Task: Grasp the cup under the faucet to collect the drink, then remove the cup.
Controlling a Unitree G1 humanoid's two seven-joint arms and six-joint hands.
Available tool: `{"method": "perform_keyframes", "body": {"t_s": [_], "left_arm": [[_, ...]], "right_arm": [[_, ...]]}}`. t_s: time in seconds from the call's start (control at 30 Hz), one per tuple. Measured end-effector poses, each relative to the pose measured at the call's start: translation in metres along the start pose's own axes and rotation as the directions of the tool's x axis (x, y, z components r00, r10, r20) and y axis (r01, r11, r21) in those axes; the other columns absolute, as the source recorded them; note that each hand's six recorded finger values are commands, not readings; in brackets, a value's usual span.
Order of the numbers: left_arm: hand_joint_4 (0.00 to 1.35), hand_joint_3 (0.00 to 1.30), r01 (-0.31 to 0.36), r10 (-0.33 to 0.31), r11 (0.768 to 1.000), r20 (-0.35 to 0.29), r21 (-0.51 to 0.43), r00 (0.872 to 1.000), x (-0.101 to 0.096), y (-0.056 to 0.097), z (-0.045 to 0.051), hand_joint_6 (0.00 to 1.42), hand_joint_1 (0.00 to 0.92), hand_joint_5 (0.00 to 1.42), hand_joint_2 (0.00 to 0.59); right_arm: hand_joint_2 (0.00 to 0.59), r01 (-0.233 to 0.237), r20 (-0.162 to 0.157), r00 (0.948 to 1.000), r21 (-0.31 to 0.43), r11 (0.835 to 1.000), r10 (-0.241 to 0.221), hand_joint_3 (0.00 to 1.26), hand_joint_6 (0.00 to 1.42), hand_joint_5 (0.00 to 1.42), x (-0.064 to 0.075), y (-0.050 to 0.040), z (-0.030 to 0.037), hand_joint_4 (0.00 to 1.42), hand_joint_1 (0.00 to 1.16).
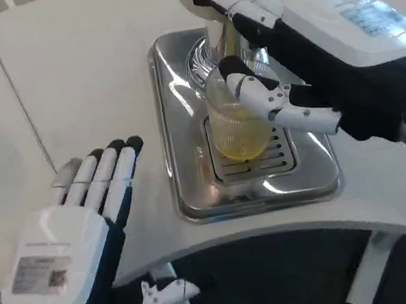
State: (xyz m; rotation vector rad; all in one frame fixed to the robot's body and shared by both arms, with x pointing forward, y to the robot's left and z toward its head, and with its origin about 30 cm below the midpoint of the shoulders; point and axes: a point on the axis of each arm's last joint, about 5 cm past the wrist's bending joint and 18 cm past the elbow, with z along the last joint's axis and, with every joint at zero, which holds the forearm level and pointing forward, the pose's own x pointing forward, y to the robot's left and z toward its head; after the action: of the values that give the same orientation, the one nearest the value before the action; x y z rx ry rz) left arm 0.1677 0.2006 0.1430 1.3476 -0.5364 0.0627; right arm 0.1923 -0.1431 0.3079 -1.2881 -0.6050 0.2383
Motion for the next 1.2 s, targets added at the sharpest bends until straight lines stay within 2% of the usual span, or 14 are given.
{"method": "perform_keyframes", "body": {"t_s": [0.37, 0.87, 1.2], "left_arm": [[0.0, 0.0, -0.033, 0.033, 0.995, -0.009, -0.098, 0.999, 0.019, -0.008, 0.0078, 0.09, 0.094, 0.07, 0.009], [0.0, 0.0, 0.009, -0.006, 0.992, 0.023, -0.129, 1.0, 0.039, -0.023, 0.015, 0.09, 0.134, 0.08, 0.015], [0.0, 0.0, 0.002, -0.002, 0.992, -0.002, -0.124, 1.0, 0.057, -0.029, 0.0091, 0.09, 0.15, 0.08, 0.021]], "right_arm": [[0.586, -0.003, 0.0, 1.0, -0.006, 1.0, 0.003, 0.04, 0.02, 0.0, -0.003, -0.0011, 0.0011, 0.0, 0.0], [0.586, 0.001, -0.006, 1.0, 0.001, 1.0, -0.001, 0.04, 0.02, 0.0, -0.004, -0.0005, 0.002, 0.0, 0.0], [0.586, 0.01, -0.012, 0.9999, 0.052, 0.999, -0.01, 0.04, 0.01, 0.0, -0.006, -0.0002, -0.0012, 0.0, 0.0]]}}
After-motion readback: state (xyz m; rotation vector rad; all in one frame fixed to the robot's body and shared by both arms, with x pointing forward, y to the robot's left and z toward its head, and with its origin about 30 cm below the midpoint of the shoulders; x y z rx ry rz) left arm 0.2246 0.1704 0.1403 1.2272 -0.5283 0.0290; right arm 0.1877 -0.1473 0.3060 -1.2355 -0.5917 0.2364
